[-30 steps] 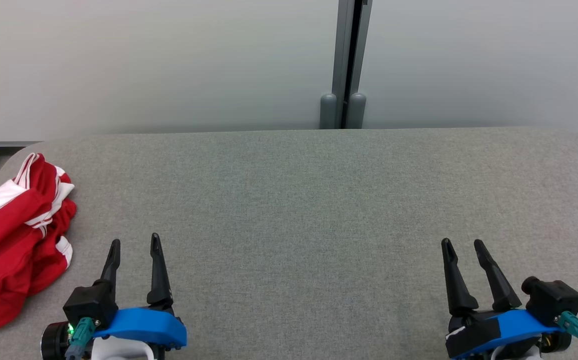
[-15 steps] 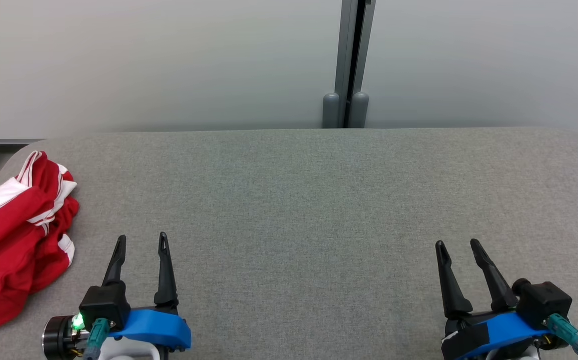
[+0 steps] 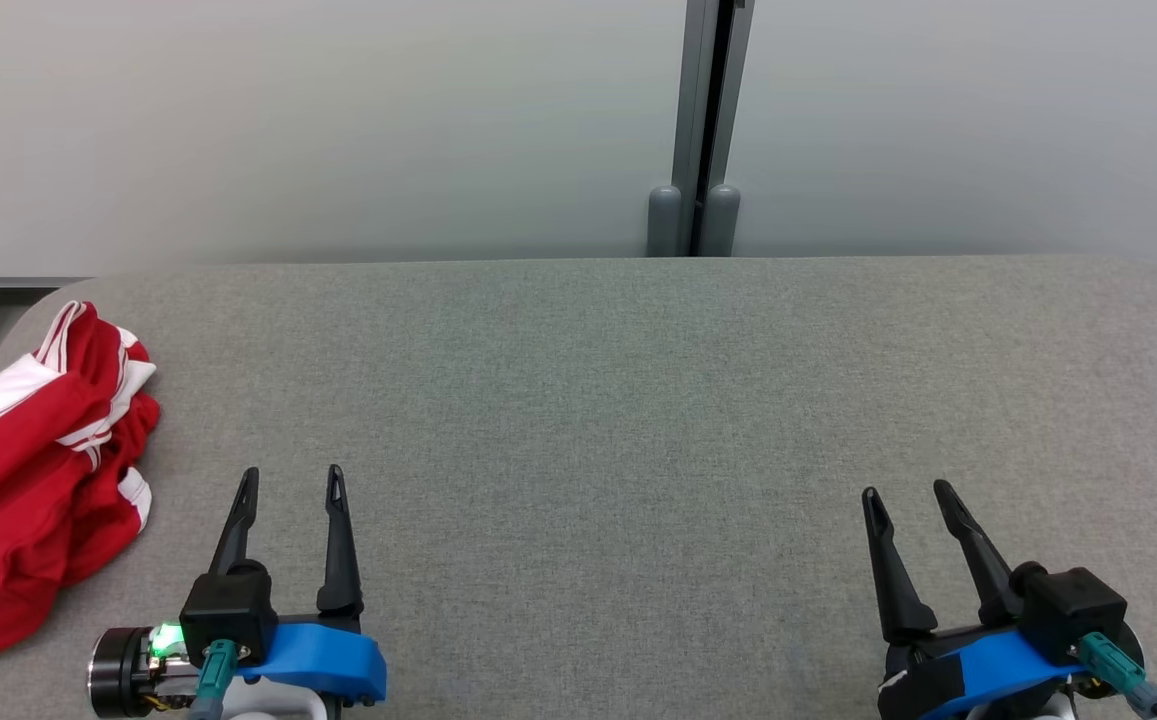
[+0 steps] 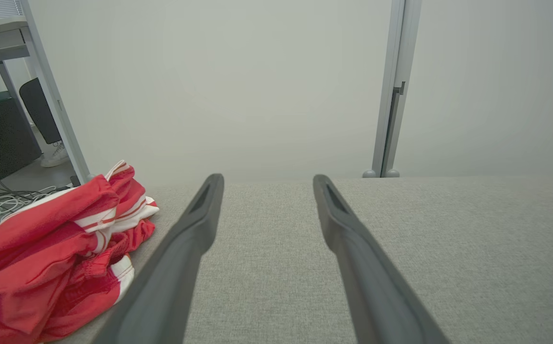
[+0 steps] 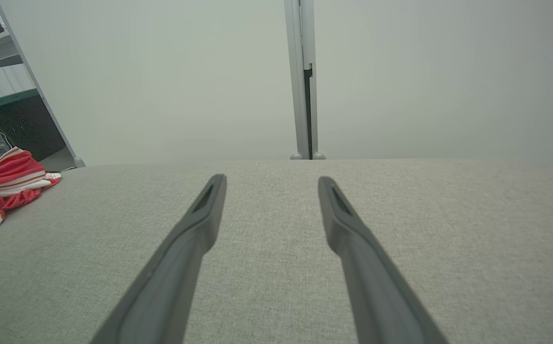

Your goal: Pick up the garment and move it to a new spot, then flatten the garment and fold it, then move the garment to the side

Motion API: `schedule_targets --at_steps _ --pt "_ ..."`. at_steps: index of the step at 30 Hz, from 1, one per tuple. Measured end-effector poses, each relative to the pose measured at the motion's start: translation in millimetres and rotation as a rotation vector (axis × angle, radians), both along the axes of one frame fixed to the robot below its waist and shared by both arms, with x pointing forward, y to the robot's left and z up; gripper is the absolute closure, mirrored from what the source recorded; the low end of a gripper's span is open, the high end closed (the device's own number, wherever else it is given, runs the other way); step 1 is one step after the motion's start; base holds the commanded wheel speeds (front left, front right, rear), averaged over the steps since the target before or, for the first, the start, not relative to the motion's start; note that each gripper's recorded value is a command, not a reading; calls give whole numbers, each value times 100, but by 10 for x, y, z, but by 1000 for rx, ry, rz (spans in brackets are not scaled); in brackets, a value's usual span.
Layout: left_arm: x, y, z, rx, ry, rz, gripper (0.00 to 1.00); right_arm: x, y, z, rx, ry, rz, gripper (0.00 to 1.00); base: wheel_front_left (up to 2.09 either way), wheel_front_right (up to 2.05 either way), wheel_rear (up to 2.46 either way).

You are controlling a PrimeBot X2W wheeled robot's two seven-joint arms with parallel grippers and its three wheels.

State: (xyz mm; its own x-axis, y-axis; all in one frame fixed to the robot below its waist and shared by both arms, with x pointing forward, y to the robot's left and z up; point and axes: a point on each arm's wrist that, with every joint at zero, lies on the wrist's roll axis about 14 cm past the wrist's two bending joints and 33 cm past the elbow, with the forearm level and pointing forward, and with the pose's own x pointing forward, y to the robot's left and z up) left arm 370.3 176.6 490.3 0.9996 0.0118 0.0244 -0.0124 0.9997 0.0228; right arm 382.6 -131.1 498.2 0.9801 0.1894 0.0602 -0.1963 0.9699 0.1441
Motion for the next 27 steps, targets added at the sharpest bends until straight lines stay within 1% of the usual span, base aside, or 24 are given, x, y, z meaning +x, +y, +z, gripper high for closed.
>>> schedule_targets --at_steps 18,24,27 --pt "-27 47 1 -5 0 13 0 5 34 8 0 -2 10 0 0 0 0" --pt "-84 158 4 -3 -1 50 0 35 138 11 2 -3 40 0 0 0 0" --pt "-139 282 11 -3 -2 87 0 61 237 5 4 -1 68 0 0 0 0"
